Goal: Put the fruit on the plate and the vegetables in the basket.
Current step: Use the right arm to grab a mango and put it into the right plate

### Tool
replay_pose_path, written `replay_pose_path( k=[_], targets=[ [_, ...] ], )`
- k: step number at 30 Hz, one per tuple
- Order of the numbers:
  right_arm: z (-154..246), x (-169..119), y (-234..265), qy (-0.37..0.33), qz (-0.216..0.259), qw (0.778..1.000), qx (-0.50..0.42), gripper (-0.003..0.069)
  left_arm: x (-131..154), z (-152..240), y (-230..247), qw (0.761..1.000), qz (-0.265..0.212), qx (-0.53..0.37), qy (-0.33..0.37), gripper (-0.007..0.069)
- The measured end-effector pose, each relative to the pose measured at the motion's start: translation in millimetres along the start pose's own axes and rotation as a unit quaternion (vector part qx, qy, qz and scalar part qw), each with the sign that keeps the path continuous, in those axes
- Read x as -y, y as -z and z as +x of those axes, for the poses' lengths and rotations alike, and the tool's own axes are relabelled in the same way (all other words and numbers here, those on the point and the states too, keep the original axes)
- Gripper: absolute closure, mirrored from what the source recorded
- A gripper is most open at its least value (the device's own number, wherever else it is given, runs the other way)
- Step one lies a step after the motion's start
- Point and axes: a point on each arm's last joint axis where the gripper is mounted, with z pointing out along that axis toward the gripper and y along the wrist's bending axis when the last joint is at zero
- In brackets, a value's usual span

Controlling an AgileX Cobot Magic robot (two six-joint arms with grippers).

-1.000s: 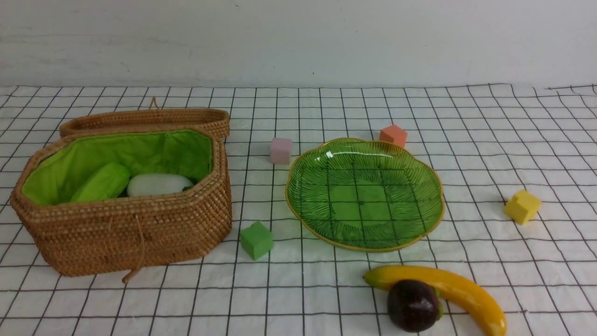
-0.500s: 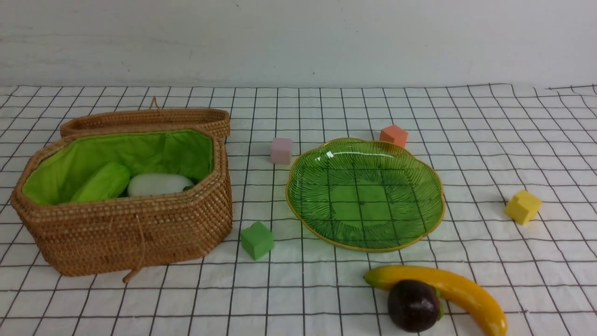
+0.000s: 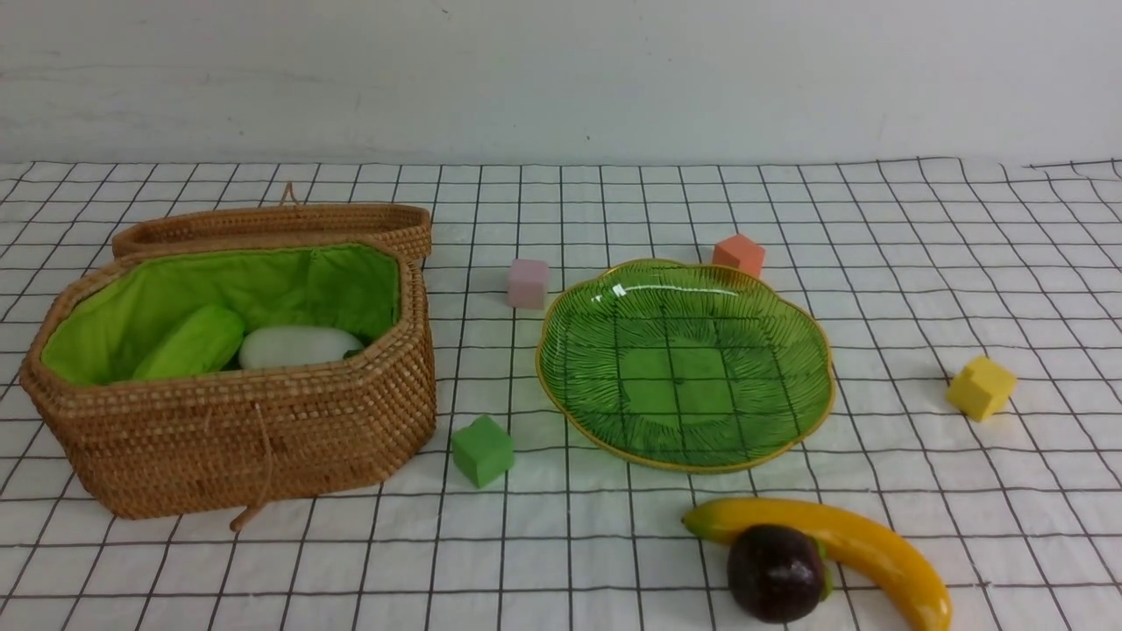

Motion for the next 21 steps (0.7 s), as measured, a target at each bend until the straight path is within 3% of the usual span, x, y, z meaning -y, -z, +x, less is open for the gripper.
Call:
replay_pose_path(
  k=[3, 5, 6, 7, 8, 9, 11, 12, 13, 16, 17, 18, 19, 20, 21],
  targets=[
    [7, -2, -35, 0.039, -0.020, 0.994, -0.097, 0.0414, 0, 0, 0, 1.000, 0.000, 0.000, 0.000, 0.0601],
    [19, -11, -54, 0.050, -0.060, 0.985, -0.156, 0.0414, 0, 0, 0, 1.000, 0.000, 0.000, 0.000, 0.0599],
    [27, -20, -64, 0.063, -0.103, 0.972, -0.201, 0.0414, 0, 0, 0, 1.000, 0.000, 0.000, 0.000, 0.0599],
    [29, -22, -64, 0.065, -0.106, 0.970, -0.209, 0.0414, 0, 0, 0, 1.000, 0.000, 0.000, 0.000, 0.0599],
    [45, -37, -76, 0.103, -0.182, 0.939, -0.274, 0.0413, 0, 0, 0, 1.000, 0.000, -0.001, 0.000, 0.0599],
    [55, -46, -81, 0.127, -0.220, 0.917, -0.308, 0.0411, 0, 0, 0, 1.000, 0.000, -0.001, 0.000, 0.0599],
    [72, -64, -88, 0.172, -0.283, 0.872, -0.361, 0.0398, 0, 0, 0, 1.000, 0.000, -0.001, 0.000, 0.0599],
    [72, -66, -88, 0.172, -0.283, 0.872, -0.361, 0.0398, 0, 0, 0, 1.000, 0.000, -0.001, 0.000, 0.0599],
    [89, -81, -93, 0.219, -0.335, 0.825, -0.399, 0.0373, 0, 0, 0, 1.000, 0.000, -0.001, 0.000, 0.0599],
    [117, -109, -96, 0.306, -0.400, 0.746, -0.435, 0.0284, 0, 0, 0, 1.000, 0.000, -0.001, 0.000, 0.0599],
    [120, -110, -96, 0.320, -0.407, 0.735, -0.438, 0.0267, 0, 0, 0, 1.000, 0.000, -0.001, 0.000, 0.0598],
    [137, -123, -97, 0.383, -0.428, 0.686, -0.447, 0.0183, 0, 0, 0, 1.000, 0.000, -0.001, 0.000, 0.0596],
    [139, -125, -97, 0.385, -0.430, 0.682, -0.449, 0.0172, 0, 0, 0, 1.000, 0.000, -0.001, 0.000, 0.0596],
    [151, -133, -98, 0.432, -0.436, 0.648, -0.450, 0.0109, 0, 0, 0, 1.000, 0.000, -0.001, 0.000, 0.0596],
    [158, -137, -100, 0.462, -0.435, 0.630, -0.447, 0.0059, 0, 0, 0, 1.000, 0.000, -0.001, 0.000, 0.0594]
  ],
)
